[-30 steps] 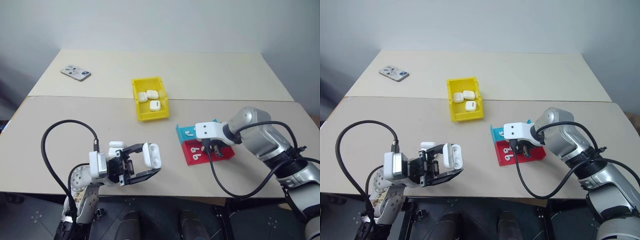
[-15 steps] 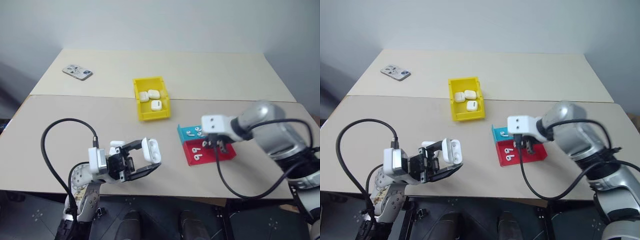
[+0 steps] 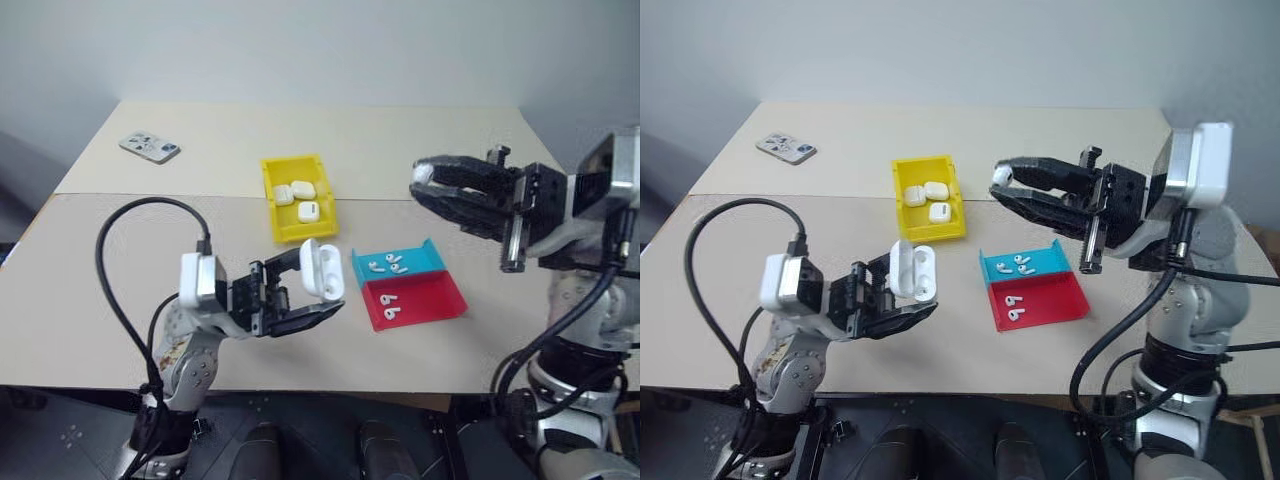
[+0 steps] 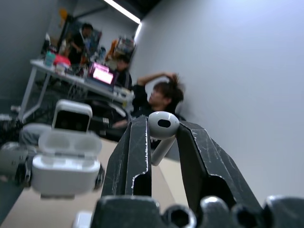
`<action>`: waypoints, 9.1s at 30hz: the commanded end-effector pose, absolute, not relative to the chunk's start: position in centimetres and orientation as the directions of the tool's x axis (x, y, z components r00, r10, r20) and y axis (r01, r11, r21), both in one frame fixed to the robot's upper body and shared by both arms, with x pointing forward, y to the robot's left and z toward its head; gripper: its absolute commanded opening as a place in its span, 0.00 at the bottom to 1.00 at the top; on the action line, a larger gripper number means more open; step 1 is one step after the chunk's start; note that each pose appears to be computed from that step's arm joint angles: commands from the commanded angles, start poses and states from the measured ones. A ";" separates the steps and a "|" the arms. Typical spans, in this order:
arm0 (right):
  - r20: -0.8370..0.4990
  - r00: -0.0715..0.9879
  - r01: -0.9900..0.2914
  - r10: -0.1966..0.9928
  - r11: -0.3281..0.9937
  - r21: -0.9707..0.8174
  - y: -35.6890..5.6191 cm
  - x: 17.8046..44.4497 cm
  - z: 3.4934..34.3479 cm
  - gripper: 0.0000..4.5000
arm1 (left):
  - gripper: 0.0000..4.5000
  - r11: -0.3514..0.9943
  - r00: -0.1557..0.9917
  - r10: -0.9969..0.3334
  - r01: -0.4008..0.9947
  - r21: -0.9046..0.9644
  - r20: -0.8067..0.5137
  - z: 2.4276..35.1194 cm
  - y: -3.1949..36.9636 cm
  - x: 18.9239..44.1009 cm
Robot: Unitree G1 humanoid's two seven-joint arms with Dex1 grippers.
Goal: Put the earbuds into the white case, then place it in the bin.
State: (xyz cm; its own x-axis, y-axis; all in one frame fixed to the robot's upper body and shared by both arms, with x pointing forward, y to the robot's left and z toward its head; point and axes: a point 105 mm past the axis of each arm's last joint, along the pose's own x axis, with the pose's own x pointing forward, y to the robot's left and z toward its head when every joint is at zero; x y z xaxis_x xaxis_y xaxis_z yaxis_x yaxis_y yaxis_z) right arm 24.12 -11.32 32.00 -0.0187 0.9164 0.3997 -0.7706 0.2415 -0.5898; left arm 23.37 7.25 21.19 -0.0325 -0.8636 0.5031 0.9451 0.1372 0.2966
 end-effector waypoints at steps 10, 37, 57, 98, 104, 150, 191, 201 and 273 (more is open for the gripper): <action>0.426 -0.188 -0.777 0.885 0.132 -0.616 -7.5 23.0 30.4 0.14 | 0.62 0.113 -0.076 -0.823 0.950 0.293 0.563 22.5 6.5 22.9; 0.298 -0.184 -0.765 0.937 0.054 -0.642 -5.9 24.2 27.4 0.14 | 0.62 0.117 -0.066 -0.821 0.953 0.280 0.567 22.3 6.3 22.6; 0.220 -0.179 -0.738 0.959 0.017 -0.675 -5.5 24.6 26.1 0.14 | 0.62 0.118 -0.060 -0.836 0.951 0.286 0.545 21.9 6.1 22.7; 0.166 -0.174 -0.706 0.971 -0.006 -0.708 -6.2 24.9 25.7 0.30 | 0.62 0.139 -0.060 -0.817 0.945 0.297 0.573 22.1 6.1 23.4; 0.220 -0.183 -0.703 0.958 0.029 -0.710 -6.3 24.8 26.9 0.30 | 0.62 0.131 -0.064 -0.823 0.946 0.297 0.565 22.0 6.1 23.3; -0.444 0.309 -0.869 0.841 0.060 -0.491 -13.2 32.4 24.7 0.54 | 0.62 0.237 0.101 -0.927 0.905 0.354 0.361 17.8 11.2 23.1; -0.884 0.252 -0.936 0.395 -0.132 -0.326 -9.1 40.1 15.9 0.54 | 0.62 0.375 0.245 -0.889 0.874 0.309 0.387 16.9 10.2 22.1; -0.892 0.258 -0.939 0.372 -0.121 -0.322 -9.6 40.2 15.4 0.54 | 0.62 0.364 0.232 -0.891 0.879 0.309 0.389 16.9 9.9 22.0; 0.464 -0.105 -0.944 0.880 0.059 -0.325 -9.9 21.8 31.1 0.14 | 0.62 0.188 0.022 -0.887 0.930 0.317 0.462 20.9 7.1 24.5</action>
